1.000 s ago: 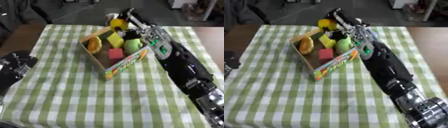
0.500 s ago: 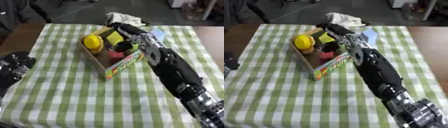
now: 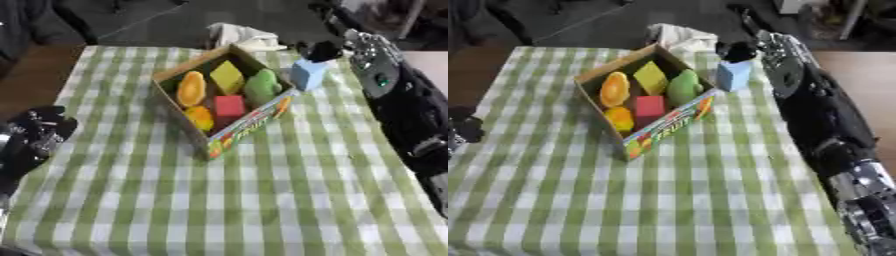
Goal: Pick up objects on the table and place them in the box.
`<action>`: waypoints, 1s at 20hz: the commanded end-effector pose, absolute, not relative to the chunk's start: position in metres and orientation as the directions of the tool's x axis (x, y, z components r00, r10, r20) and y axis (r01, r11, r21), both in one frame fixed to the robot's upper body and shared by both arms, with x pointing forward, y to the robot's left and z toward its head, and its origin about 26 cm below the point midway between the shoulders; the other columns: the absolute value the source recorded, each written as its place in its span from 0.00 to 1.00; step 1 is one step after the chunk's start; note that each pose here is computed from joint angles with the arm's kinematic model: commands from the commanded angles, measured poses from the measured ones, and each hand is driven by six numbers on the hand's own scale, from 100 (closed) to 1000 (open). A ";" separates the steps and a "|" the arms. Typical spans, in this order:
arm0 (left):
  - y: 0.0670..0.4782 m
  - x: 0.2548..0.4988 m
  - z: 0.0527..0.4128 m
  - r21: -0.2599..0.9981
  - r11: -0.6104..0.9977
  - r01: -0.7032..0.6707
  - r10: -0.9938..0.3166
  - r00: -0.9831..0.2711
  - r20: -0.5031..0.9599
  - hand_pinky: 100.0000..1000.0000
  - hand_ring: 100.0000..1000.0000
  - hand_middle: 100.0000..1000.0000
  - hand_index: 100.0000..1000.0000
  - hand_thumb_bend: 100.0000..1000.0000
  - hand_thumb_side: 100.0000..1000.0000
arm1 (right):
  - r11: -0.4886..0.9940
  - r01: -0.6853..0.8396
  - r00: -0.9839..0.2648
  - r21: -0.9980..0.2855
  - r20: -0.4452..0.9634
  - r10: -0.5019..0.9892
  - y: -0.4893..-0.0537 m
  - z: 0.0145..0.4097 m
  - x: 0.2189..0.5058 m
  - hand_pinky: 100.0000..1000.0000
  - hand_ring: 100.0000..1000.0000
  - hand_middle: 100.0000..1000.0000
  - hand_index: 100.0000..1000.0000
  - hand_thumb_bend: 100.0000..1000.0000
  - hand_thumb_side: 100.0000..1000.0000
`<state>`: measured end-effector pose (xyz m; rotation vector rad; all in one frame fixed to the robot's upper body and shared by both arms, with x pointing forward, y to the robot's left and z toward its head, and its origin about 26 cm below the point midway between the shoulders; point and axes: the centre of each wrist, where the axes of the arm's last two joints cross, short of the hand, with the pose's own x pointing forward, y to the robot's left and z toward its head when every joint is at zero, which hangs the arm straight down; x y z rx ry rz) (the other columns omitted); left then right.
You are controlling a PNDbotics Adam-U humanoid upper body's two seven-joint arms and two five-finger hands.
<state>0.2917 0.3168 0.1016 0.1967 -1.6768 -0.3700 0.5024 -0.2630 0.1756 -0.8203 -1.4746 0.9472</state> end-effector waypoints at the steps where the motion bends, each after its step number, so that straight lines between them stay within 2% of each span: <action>1: 0.321 0.292 0.109 0.374 0.925 0.073 -0.360 -0.159 0.919 0.68 0.60 0.58 0.75 0.63 0.50 | 0.475 0.034 0.009 -0.879 0.476 0.880 -0.294 0.178 0.504 0.80 0.94 0.94 1.00 0.18 0.08; 4: 0.321 0.291 0.108 0.372 0.925 0.074 -0.358 -0.156 0.921 0.68 0.60 0.58 0.75 0.62 0.50 | 0.483 0.014 0.073 -0.875 0.483 0.873 -0.300 0.161 0.503 0.80 0.94 0.94 1.00 0.21 0.16; 8: 0.320 0.291 0.108 0.368 0.926 0.085 -0.352 -0.160 0.922 0.69 0.61 0.59 0.75 0.59 0.51 | 0.482 -0.031 0.079 -0.876 0.478 0.875 -0.293 0.146 0.503 0.80 0.94 0.94 1.00 0.25 0.23; 14: 0.317 0.292 0.110 0.365 0.926 0.099 -0.346 -0.173 0.922 0.70 0.61 0.59 0.75 0.59 0.51 | 0.461 -0.035 0.057 -0.887 0.459 0.887 -0.279 0.146 0.505 0.80 0.93 0.93 1.00 0.26 0.27; 20: 0.316 0.293 0.111 0.363 0.926 0.102 -0.342 -0.181 0.922 0.70 0.61 0.59 0.75 0.59 0.51 | 0.462 0.002 0.108 -0.887 0.460 0.881 -0.281 0.142 0.504 0.79 0.92 0.90 1.00 0.26 0.30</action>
